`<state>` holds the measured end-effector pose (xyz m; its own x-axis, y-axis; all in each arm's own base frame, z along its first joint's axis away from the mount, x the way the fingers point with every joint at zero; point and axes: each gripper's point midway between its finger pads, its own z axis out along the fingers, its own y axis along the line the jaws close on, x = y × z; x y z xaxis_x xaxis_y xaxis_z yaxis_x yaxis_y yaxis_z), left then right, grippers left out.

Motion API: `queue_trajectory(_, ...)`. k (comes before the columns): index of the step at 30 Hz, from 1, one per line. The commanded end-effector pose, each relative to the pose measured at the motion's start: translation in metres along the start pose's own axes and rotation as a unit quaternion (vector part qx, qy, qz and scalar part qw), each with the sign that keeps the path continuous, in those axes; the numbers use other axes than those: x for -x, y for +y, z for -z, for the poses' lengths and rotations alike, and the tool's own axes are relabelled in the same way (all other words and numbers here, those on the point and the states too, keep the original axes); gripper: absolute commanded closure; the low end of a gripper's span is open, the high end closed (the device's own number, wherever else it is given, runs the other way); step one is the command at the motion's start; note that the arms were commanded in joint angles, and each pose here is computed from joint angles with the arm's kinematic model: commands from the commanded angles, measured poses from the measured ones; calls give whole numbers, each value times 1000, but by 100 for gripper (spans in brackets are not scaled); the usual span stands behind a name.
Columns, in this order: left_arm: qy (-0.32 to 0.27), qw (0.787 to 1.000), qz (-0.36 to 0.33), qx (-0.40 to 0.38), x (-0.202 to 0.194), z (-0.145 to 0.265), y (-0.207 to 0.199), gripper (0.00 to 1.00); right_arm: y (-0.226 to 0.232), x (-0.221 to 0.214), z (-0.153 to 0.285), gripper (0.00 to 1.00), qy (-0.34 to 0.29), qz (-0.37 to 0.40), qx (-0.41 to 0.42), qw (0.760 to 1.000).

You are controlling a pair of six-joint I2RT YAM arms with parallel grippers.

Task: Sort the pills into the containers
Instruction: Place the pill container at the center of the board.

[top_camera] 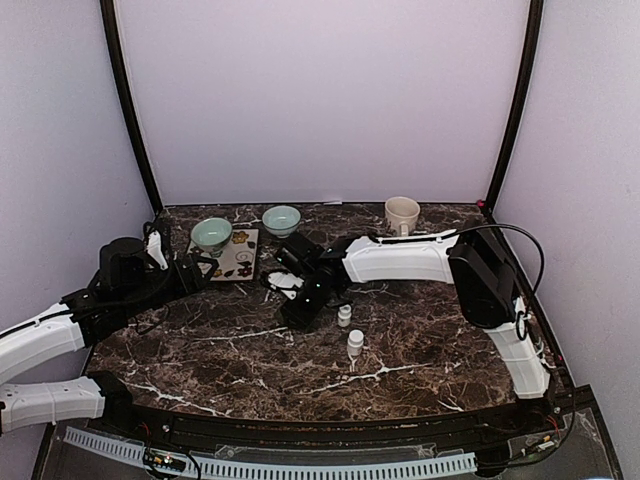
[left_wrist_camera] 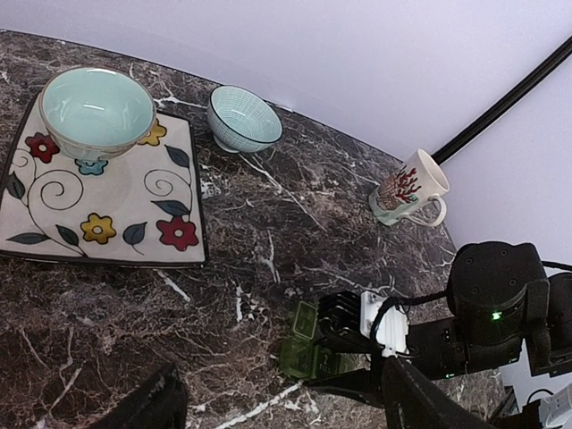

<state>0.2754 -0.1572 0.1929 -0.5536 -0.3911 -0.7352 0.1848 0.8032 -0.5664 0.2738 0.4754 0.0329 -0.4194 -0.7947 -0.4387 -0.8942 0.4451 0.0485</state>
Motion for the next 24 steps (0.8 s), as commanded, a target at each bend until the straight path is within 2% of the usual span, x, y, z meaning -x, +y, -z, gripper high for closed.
queue_trajectory(1,-11,1000,-4,-5,6,-1,-2,22,-4,-11,-1,73,32,-41,-31,998)
queue_trajectory(5,-10,1000,-4,-4,6,-2,-2,22,-11,-17,4,73,38,-64,-61,995)
queue_trajectory(10,-8,1000,-4,-5,6,-3,-2,22,-9,-25,2,72,41,-77,-59,994)
queue_trajectory(18,-7,1000,-5,-4,6,-1,-3,22,-2,-25,3,53,37,-80,-43,995)
queue_trajectory(24,-6,1000,-4,-3,5,-1,-2,22,-1,-19,13,48,24,-76,-40,996)
